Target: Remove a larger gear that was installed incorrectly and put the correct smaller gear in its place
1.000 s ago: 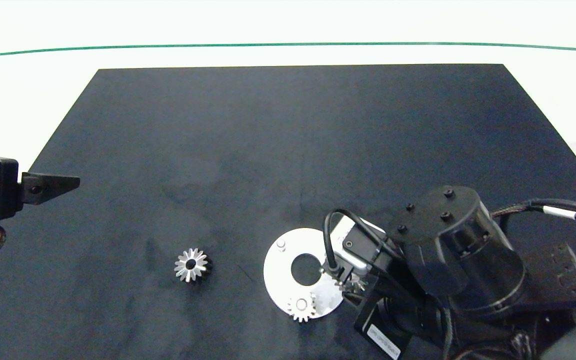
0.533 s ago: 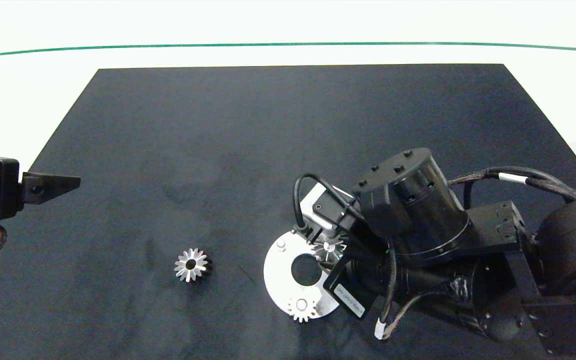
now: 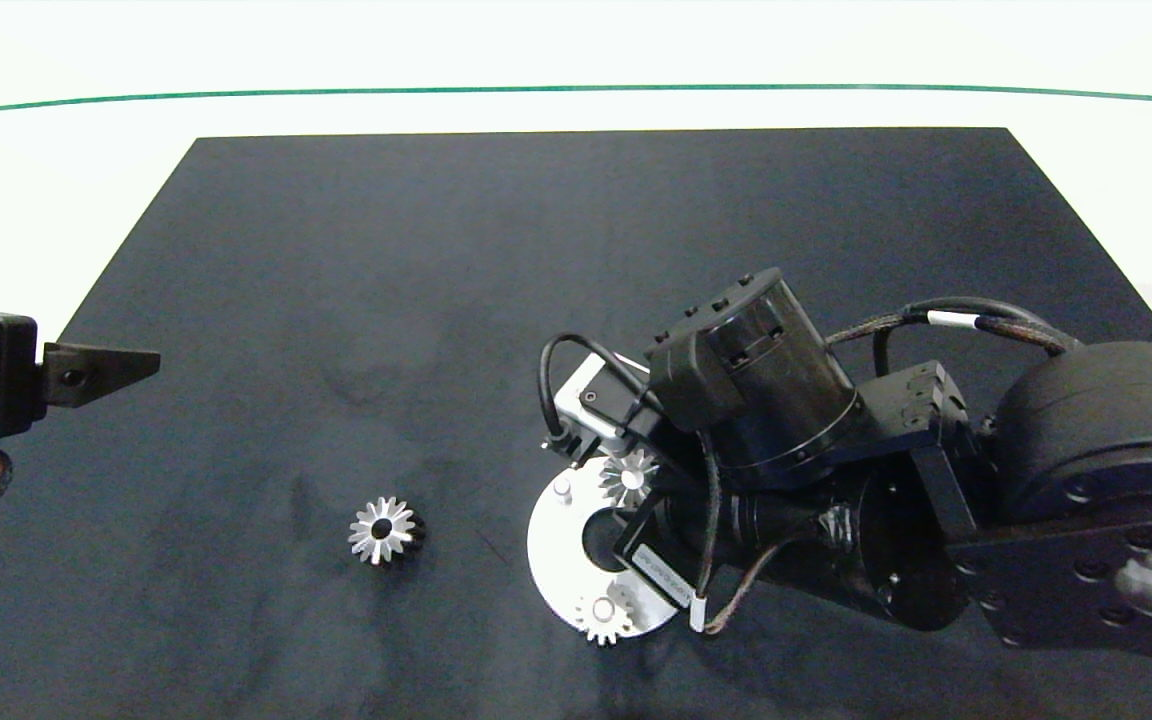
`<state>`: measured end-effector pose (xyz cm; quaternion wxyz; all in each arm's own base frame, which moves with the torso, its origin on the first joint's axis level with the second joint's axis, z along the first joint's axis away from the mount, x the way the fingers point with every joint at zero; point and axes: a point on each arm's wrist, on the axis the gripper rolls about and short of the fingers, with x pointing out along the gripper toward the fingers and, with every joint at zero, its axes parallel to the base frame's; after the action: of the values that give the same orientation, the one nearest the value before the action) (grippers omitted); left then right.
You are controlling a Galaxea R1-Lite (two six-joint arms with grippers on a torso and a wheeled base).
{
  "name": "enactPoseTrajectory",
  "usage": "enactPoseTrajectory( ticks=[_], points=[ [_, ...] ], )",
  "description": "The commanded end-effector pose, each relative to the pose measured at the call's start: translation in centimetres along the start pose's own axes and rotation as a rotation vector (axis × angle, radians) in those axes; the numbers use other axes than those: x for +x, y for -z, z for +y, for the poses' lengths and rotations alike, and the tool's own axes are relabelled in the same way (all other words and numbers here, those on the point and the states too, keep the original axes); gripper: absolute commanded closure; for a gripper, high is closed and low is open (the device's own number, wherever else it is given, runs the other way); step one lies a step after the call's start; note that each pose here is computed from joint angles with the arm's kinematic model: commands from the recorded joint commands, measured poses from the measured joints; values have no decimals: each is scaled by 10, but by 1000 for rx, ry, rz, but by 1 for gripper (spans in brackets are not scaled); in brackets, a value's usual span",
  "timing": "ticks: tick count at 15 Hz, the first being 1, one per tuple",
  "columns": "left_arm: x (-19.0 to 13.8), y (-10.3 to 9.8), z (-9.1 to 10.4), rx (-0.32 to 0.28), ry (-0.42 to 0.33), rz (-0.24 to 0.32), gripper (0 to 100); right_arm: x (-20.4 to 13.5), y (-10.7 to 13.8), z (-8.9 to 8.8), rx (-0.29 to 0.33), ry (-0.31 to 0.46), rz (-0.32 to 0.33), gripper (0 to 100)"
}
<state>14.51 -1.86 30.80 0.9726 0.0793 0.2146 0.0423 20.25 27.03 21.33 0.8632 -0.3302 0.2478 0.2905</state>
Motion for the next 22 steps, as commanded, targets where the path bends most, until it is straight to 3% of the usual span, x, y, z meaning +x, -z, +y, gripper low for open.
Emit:
enactPoseTrajectory(
  ticks=[1,12,22],
  points=[
    [0,0,0,0,-3,0,0,0,-10,1,-10,-6,3,81],
    [-3,-1,1,-4,-4,-13,0,28,-28,18,-41,-33,44,81],
    [-3,0,1,-3,-4,-11,0,33,-27,18,-36,-31,53,81]
  ],
)
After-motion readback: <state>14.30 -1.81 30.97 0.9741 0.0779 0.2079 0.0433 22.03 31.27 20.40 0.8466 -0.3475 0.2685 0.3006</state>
